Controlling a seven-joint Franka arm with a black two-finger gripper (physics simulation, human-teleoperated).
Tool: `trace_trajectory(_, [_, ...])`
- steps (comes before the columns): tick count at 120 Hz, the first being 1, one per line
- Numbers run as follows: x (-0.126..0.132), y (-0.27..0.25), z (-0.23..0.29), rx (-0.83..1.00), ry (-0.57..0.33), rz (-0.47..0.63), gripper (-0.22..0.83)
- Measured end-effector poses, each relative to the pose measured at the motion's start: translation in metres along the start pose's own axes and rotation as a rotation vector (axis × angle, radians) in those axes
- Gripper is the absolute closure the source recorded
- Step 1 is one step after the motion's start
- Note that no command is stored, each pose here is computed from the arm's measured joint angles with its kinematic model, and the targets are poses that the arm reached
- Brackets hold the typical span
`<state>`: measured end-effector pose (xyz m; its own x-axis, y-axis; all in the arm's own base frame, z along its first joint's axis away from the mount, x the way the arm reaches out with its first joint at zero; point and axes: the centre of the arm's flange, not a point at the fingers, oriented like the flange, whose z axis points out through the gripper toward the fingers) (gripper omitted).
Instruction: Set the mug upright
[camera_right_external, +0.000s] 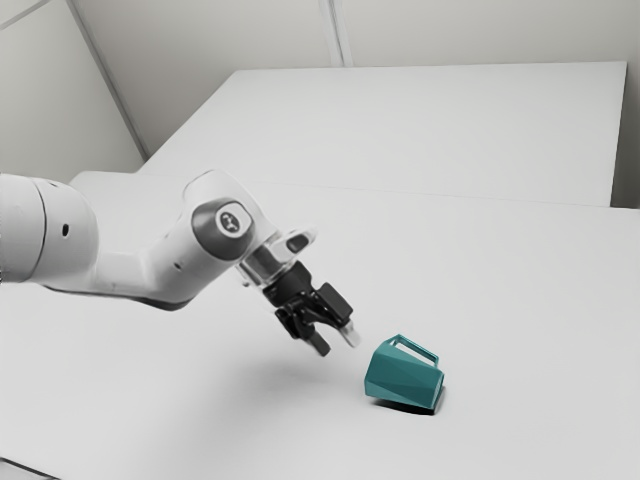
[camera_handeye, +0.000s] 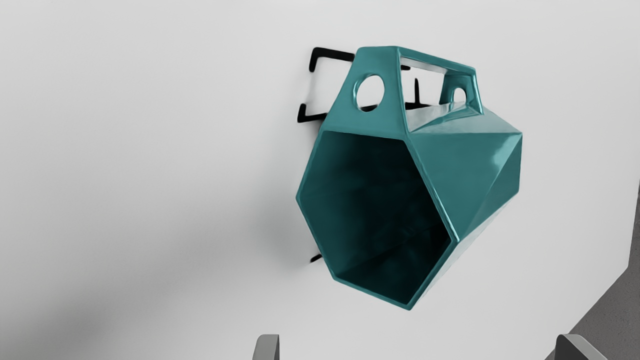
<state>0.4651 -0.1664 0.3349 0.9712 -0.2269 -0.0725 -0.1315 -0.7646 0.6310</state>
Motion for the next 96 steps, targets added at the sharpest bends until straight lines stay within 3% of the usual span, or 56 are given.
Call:
trace_trajectory(46, [0.013,-0.012,0.030,-0.139,0.095,0.015,0.00])
trace_trajectory(96, [0.013,0.001,0.055,-0.190,0.111,0.110,0.00])
